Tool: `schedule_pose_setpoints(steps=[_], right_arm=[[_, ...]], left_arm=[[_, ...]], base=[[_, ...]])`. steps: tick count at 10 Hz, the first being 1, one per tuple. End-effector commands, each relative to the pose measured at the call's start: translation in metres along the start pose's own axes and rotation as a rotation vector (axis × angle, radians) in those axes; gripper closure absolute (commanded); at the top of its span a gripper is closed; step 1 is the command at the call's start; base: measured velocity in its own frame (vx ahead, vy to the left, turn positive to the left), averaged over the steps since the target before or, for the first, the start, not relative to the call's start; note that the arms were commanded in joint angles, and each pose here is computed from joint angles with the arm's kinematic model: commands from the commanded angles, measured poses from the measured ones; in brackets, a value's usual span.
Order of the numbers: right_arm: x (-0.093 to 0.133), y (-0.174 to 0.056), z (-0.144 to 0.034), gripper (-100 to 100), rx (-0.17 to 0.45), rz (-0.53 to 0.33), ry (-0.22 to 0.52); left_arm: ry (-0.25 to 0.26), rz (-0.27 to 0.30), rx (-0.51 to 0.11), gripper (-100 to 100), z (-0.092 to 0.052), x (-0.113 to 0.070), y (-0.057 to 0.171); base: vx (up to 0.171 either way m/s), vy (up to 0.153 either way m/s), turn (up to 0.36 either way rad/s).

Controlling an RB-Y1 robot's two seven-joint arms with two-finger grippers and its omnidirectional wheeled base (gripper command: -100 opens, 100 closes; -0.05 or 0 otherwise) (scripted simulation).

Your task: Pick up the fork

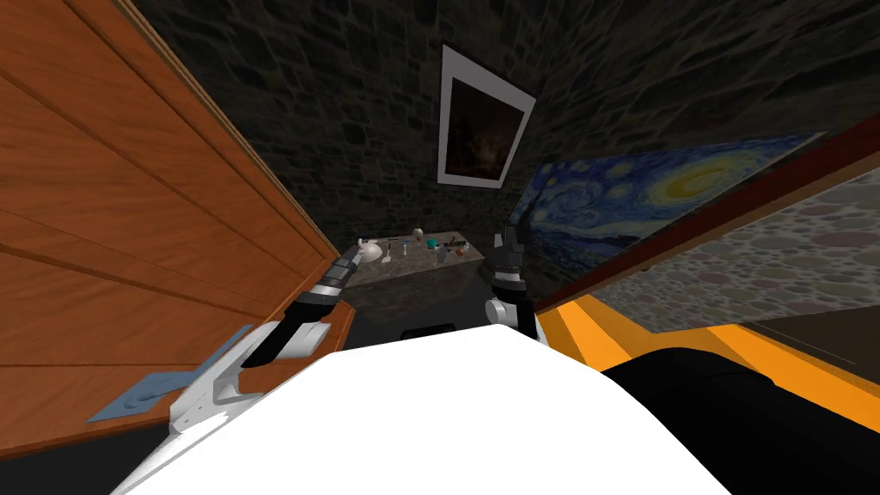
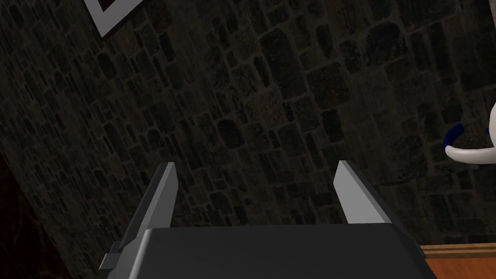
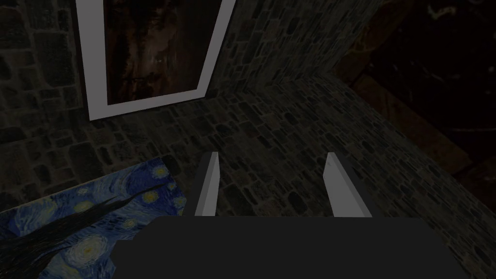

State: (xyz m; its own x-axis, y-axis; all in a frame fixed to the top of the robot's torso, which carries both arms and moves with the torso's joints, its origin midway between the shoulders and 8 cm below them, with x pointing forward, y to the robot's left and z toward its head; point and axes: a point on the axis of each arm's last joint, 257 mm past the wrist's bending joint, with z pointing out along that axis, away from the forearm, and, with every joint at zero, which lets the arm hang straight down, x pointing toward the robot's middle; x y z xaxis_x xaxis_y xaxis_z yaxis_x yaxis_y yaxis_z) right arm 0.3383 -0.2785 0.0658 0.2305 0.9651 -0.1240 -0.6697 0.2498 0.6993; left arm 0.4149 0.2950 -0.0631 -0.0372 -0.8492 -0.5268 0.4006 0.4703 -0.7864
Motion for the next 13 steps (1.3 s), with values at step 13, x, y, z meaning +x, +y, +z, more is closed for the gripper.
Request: schedule_pose_setpoints(steps=[13], right_arm=[[0.000, 0.000, 0.000, 0, 0.000, 0.000, 0.000]], left_arm=[[0.179, 0.177, -0.512, -100, -0.071, -0.051, 0.164]], base=[[0.007, -0.041, -0.268]])
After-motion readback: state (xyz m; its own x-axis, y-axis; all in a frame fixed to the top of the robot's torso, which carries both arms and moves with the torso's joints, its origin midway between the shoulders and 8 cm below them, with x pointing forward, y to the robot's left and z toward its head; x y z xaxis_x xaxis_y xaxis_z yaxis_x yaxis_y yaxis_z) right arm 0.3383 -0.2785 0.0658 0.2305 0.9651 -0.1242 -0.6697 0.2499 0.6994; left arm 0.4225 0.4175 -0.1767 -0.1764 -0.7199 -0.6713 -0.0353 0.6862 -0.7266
